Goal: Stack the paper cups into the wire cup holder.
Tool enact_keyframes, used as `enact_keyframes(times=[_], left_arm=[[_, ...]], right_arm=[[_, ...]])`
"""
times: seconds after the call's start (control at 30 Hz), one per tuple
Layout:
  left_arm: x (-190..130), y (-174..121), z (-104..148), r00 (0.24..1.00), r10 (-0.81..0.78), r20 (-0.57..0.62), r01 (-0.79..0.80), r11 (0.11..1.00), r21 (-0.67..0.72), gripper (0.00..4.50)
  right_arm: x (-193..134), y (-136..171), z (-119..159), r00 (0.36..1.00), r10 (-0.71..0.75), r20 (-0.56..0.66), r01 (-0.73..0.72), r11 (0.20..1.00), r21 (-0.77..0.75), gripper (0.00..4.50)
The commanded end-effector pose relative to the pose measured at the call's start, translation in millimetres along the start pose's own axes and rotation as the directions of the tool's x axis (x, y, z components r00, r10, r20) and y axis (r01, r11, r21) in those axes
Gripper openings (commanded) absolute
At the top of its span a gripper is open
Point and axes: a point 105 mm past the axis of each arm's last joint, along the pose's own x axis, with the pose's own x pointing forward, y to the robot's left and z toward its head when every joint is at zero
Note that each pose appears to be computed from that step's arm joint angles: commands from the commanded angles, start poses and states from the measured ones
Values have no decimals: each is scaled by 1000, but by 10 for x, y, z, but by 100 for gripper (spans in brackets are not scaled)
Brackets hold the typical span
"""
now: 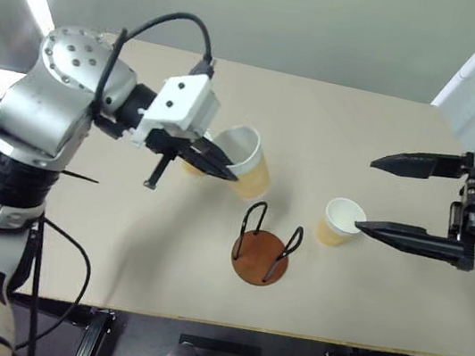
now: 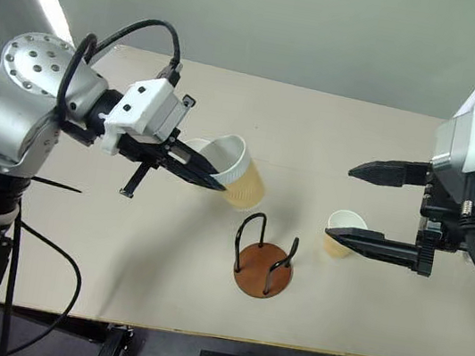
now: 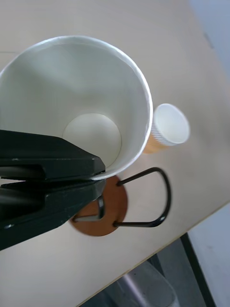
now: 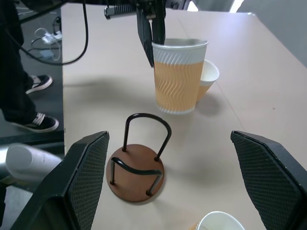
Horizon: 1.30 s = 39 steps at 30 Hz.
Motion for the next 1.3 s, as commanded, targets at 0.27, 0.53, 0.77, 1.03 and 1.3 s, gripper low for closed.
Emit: enact_keyframes(times=[0.27, 0.53, 0.77, 1.03, 1.3], left_arm=[[282, -35, 422, 981, -160, 110, 144, 979, 141, 3], [418, -53, 419, 969, -226, 104, 211, 968, 137, 3], [397, 102, 233, 979, -200, 35, 193, 971, 143, 3], [447, -20, 241, 966, -255, 52, 248, 961, 121, 3], [488, -144, 222, 953, -302, 32, 297, 949, 106, 3]], right_arm=[[-138, 2, 93, 996, -94, -10, 93, 995, -25, 416], [-160, -5, 104, 993, -113, -14, 113, 993, -26, 416], [-162, -18, 101, 993, -119, -11, 119, 993, -26, 416], [-145, -35, 87, 994, -111, -11, 110, 993, -29, 416], [-137, -43, 81, 994, -109, -9, 108, 994, -32, 416]])
